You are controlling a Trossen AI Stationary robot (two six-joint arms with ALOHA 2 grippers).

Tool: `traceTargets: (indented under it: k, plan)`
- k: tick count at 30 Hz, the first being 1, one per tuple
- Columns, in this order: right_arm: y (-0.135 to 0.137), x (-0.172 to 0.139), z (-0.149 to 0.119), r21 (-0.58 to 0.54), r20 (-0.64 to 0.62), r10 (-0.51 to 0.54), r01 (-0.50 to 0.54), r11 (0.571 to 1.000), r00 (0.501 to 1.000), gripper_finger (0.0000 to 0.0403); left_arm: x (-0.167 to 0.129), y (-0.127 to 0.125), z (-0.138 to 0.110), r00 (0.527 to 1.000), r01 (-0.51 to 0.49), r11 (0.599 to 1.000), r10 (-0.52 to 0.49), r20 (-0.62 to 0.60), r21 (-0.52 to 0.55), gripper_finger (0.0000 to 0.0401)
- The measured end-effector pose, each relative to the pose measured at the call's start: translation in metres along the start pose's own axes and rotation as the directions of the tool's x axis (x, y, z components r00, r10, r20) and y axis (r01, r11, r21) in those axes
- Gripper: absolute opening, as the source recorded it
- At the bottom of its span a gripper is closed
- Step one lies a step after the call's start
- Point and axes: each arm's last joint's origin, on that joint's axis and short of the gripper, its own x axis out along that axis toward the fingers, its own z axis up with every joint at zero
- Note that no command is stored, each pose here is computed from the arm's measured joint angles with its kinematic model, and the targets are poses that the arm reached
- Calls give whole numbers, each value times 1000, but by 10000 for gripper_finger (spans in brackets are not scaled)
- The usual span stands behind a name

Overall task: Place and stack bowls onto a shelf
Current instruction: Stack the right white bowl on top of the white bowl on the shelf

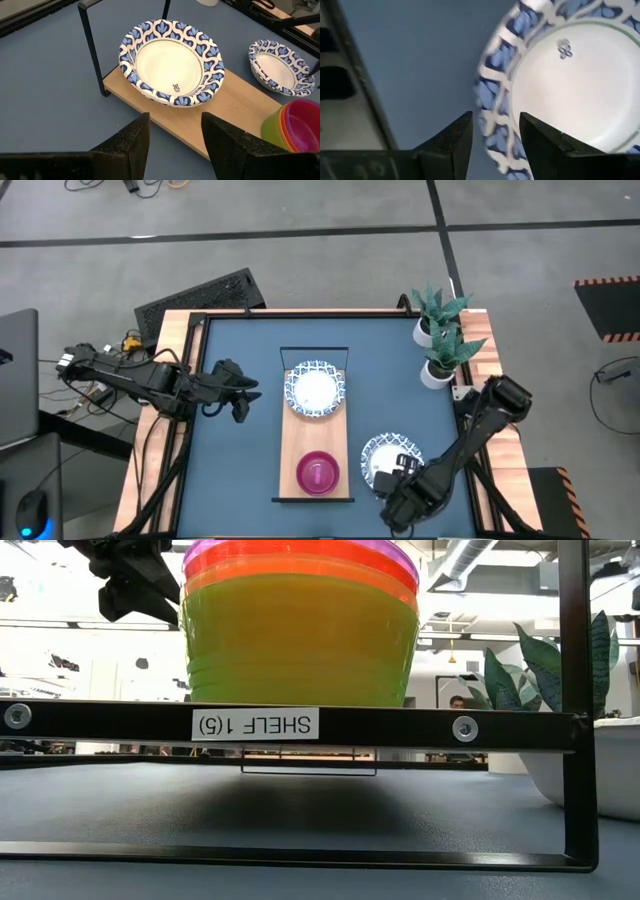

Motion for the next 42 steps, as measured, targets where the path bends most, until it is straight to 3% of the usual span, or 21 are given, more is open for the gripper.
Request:
traceTargets:
  k: [16, 26, 42]
  plan:
    - [-8, 5, 10, -51, -11, -6, 5, 999, 1000, 167, 0, 0, 0, 1000, 0, 1000, 0, 1, -3, 162]
    - [-2, 5, 14, -66, 4, 70, -70, 995, 998, 166, 0, 0, 0, 1000, -10, 1000, 10, 9, 0, 162]
    - [-7, 7, 21, -73, 3, 58, -57, 996, 998, 148, 0, 0, 0, 1000, -11, 1000, 11, 9, 0, 162]
